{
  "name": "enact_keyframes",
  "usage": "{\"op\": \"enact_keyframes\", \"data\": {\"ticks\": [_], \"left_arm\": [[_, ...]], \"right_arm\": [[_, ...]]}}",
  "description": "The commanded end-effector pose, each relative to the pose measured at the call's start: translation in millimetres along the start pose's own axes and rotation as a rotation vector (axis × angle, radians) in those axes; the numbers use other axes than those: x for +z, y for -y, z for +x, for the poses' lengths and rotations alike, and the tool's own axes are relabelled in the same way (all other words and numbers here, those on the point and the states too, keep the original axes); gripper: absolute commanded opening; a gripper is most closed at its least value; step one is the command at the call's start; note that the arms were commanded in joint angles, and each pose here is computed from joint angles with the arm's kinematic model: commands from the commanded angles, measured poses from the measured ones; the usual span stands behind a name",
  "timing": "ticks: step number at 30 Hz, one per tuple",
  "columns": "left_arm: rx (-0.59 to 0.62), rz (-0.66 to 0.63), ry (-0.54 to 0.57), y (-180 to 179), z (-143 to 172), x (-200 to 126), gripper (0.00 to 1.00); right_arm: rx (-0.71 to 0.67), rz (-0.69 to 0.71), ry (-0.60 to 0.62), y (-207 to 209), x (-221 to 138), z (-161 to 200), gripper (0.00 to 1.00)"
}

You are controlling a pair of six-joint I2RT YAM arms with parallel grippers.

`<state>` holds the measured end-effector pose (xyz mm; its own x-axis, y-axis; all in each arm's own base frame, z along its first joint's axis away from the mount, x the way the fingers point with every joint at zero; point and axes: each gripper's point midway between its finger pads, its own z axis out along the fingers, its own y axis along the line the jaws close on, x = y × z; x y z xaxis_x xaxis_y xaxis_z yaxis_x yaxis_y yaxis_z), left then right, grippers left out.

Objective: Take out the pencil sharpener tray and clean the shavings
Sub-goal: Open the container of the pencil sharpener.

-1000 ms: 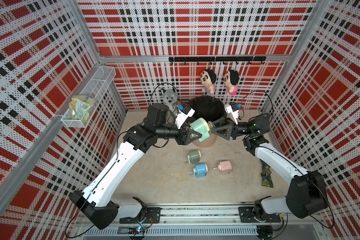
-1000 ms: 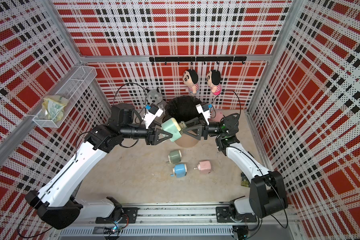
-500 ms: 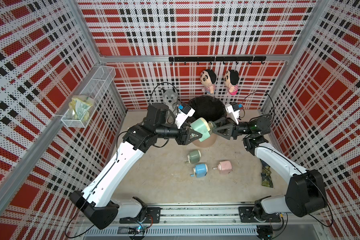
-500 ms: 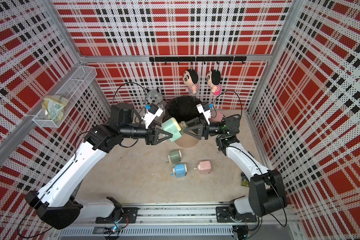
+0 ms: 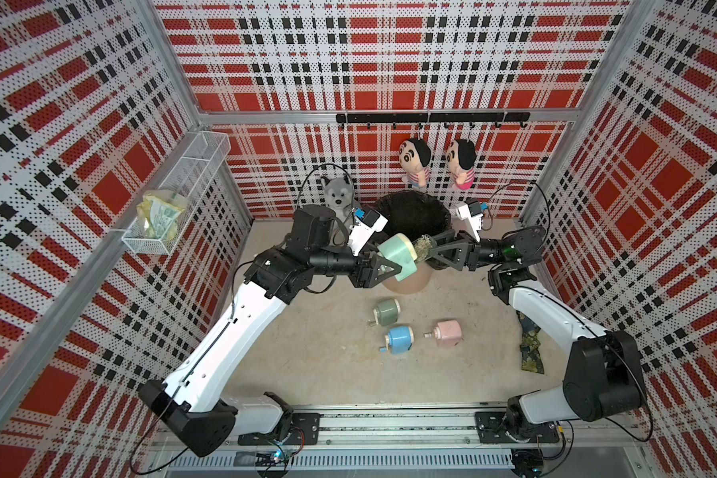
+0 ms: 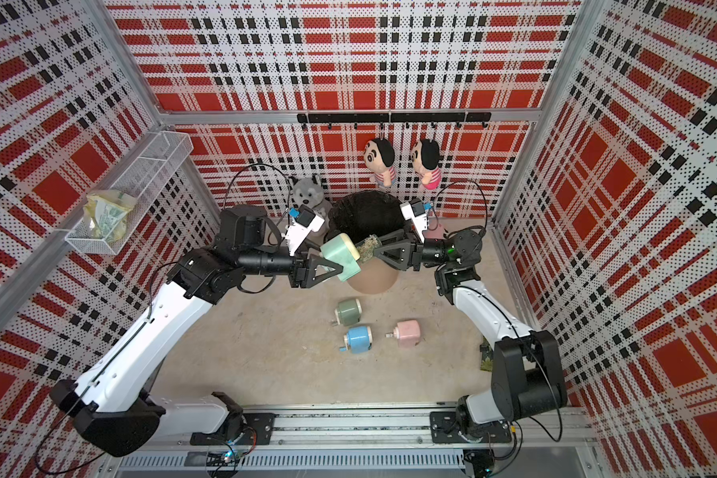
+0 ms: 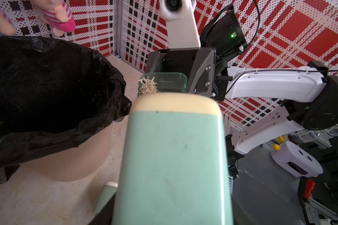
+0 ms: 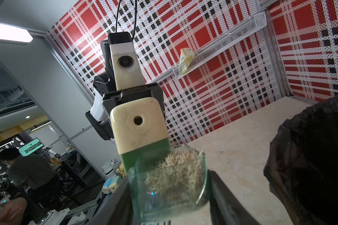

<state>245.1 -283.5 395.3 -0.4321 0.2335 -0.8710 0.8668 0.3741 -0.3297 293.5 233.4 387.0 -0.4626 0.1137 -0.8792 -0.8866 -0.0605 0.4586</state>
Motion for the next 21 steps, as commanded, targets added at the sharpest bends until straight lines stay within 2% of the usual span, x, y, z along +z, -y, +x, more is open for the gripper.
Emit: {"op": "enact_keyframes", "data": {"ticks": [1, 12, 21], "left_arm": [[0.032, -0.005, 0.025, 1, -8, -4, 0.48], [0.035, -0.022, 0.035, -2, -11, -8, 0.48], [0.027, -0.086, 0.042, -16, -8, -11, 0.47]], "right_arm": [[-0.037, 0.003, 0.019, -1, -4, -10, 0.48], [-0.051, -0.004, 0.058, 2, -19, -35, 0.48], [-0.033, 0.062, 0.07, 31, -25, -61, 0.49]]}}
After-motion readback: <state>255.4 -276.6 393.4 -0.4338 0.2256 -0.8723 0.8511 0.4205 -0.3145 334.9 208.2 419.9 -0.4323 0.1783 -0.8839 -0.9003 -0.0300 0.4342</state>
